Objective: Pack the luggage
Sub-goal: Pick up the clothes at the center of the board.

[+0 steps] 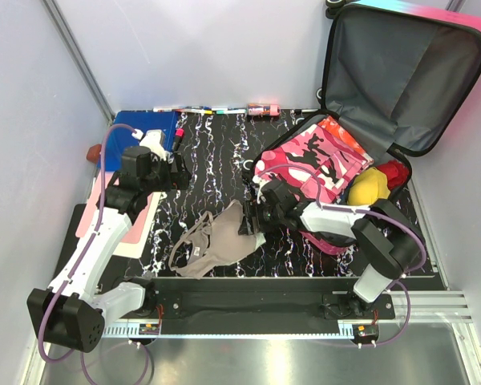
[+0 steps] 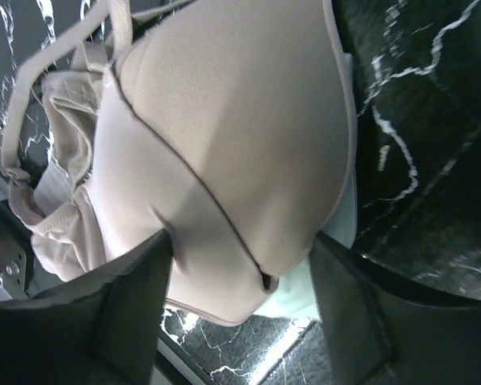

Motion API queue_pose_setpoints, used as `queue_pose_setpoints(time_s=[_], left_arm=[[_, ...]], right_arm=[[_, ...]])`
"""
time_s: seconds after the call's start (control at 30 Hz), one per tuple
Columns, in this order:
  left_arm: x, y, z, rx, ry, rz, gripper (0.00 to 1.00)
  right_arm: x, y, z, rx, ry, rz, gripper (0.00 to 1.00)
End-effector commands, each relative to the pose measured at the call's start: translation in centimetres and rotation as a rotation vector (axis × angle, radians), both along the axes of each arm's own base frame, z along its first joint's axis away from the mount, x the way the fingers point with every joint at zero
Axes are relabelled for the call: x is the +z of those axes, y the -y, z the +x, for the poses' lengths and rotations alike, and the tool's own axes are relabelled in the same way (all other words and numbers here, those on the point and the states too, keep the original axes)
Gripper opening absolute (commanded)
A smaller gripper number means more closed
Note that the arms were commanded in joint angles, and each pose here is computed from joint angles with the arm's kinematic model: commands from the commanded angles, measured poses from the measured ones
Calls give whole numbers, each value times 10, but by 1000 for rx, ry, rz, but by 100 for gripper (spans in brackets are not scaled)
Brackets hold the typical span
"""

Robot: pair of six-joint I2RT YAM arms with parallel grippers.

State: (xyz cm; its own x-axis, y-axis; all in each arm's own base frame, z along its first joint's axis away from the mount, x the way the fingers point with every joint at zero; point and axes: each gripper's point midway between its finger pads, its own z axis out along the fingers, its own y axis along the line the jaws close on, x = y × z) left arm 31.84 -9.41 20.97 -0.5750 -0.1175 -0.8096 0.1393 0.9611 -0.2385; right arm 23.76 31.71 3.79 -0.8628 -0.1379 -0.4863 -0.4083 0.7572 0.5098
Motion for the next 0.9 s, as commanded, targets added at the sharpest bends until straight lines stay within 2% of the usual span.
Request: queue_pose_setpoints(time_s=[0.0,0.23,0.6,0.87], left_arm=[[11,7,4,-22,36,-25,99],[13,6,4,-21,42,-25,99],[15,6,4,-19,49,-24,99],[16,6,3,-19,54,-25,99]], right_arm=[[25,10,17,-60,132,-35,70],[54,-1,20,-32,225,-3,54],[30,-27,12,50,144,71,47],[31,-45,4,82,101,187,17]])
